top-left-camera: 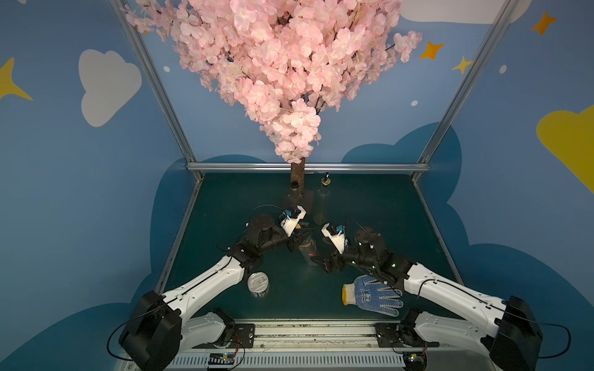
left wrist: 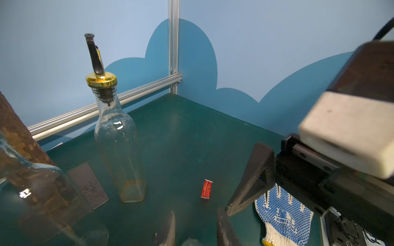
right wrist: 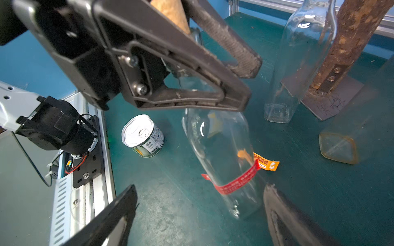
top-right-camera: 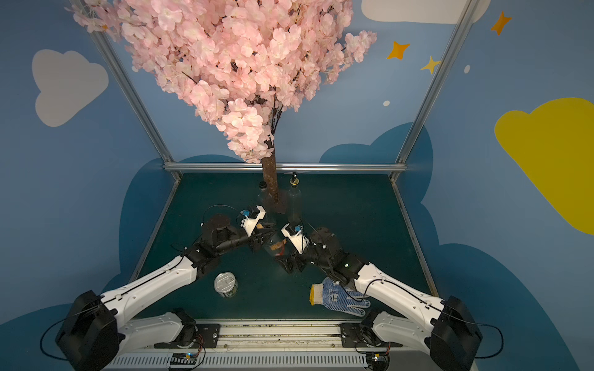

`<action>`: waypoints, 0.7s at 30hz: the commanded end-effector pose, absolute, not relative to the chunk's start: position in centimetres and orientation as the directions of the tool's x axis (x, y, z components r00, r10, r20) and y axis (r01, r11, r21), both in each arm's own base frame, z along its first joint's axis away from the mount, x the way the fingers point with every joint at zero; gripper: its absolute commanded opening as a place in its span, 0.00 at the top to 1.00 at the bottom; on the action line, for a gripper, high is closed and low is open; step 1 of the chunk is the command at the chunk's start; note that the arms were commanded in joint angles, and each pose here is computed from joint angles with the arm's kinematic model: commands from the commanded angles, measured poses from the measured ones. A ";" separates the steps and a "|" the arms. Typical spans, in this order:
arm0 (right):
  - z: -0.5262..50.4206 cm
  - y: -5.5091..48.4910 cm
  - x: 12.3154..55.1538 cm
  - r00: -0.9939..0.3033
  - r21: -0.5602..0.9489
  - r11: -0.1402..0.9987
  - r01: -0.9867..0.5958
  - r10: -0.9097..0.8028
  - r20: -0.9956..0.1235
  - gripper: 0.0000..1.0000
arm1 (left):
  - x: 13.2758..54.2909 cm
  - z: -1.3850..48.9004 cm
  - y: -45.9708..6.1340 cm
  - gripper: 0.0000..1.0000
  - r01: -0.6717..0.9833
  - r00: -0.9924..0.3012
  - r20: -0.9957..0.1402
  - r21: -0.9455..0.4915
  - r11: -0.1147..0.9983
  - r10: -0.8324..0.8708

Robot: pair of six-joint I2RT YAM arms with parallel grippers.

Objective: Remove the label from the bottle
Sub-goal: Pick up the bottle from the center of the board.

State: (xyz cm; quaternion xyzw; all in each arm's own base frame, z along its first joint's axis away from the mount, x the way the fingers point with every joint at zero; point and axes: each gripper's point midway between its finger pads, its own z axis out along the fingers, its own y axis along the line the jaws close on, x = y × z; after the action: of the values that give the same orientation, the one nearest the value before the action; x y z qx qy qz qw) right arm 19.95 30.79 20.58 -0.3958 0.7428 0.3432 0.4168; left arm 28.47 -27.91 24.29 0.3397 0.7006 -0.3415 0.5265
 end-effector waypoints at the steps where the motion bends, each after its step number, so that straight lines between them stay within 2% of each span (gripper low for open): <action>1: 21.1 30.4 20.2 -0.347 0.184 0.467 -0.865 -0.293 -0.891 0.08 | 28.8 25.8 -28.1 0.94 0.833 -0.209 -0.974 -0.132 0.538 0.085; 2: 21.0 30.5 20.1 -0.350 0.186 0.466 -0.865 -0.295 -0.889 0.08 | 28.7 25.8 -28.1 0.97 0.832 -0.215 -0.973 -0.139 0.537 0.082; 11: 21.3 30.3 20.5 -0.363 0.191 0.487 -0.852 -0.286 -0.887 0.07 | 27.7 27.9 -28.1 0.98 0.825 -0.253 -0.964 -0.173 0.537 0.077; 21: 21.6 30.1 21.1 -0.393 0.212 0.522 -0.826 -0.264 -0.881 0.06 | 27.7 28.5 -26.4 0.98 0.691 -0.368 -0.930 -0.269 0.671 0.007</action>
State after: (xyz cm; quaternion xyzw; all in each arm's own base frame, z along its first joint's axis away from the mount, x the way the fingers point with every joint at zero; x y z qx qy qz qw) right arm 20.51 30.14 19.90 -0.3712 0.7653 0.3322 0.4076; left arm 27.36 -27.02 26.62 0.2764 0.7533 -0.3307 0.4968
